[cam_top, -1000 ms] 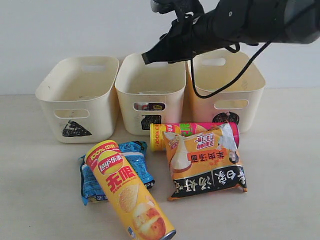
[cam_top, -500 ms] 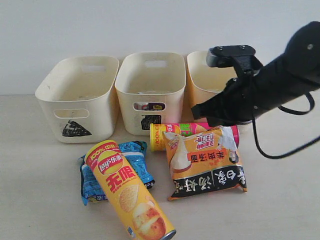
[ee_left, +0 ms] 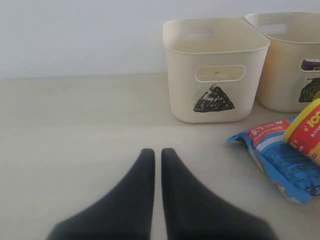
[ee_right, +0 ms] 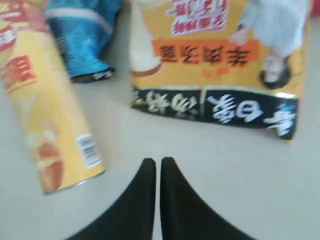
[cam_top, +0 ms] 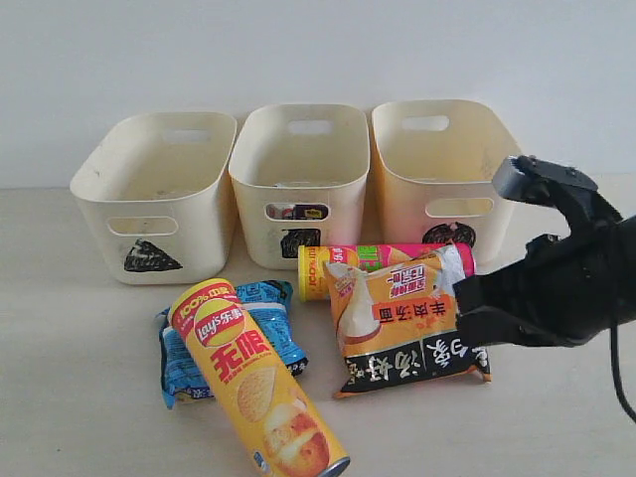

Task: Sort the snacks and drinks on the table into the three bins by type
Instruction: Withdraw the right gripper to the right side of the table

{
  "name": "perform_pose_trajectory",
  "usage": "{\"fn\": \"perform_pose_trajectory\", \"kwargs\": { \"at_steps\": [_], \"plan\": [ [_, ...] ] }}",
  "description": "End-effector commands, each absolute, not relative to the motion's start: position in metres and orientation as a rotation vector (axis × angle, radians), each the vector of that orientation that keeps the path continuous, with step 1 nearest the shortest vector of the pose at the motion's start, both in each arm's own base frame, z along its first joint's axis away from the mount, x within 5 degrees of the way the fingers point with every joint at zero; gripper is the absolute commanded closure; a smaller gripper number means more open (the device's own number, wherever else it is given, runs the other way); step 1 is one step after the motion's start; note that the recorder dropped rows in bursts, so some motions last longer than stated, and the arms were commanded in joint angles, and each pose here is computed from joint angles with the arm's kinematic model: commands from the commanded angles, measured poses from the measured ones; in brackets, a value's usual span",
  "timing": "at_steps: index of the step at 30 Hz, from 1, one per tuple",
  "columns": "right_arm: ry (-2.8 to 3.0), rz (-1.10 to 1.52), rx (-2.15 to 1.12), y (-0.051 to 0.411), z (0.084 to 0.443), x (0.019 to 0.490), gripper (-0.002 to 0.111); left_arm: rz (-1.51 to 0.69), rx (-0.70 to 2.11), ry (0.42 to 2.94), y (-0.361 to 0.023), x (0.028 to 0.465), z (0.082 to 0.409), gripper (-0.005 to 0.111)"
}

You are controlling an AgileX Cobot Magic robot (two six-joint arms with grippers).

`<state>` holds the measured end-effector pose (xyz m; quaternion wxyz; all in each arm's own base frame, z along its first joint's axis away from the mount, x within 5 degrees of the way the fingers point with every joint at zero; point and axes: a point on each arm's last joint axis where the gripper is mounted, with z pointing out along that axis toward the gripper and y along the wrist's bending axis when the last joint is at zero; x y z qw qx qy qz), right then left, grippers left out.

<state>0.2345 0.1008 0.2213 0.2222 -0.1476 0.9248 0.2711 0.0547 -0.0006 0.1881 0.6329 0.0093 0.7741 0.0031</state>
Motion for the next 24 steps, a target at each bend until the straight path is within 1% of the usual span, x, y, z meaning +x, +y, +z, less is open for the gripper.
{"fn": "perform_pose_trajectory", "kwargs": {
  "at_steps": [1,6,10,16,20,24],
  "plan": [
    [2.492,1.117,-0.493,0.078,0.232,0.243,0.108,0.009,0.024,1.768,-0.001,0.055,0.187,0.102],
    [2.461,1.142,-0.408,0.061,0.234,0.25,0.108,0.009,0.024,1.768,-0.001,0.055,0.187,0.102],
    [2.437,1.081,-0.417,0.06,0.233,0.254,0.108,0.009,0.024,1.768,-0.001,0.055,0.187,0.102],
    [2.4,1.085,-0.369,0.06,0.236,0.261,0.108,0.009,0.024,1.768,-0.001,0.055,0.187,0.102],
    [2.404,1.149,-0.412,0.062,0.236,0.27,0.108,0.009,0.024,1.768,-0.001,0.055,0.187,0.102],
    [2.424,1.213,-0.437,0.063,0.227,0.288,0.108,0.009,0.024,1.768,-0.001,0.055,0.187,0.102]
  ]
}}
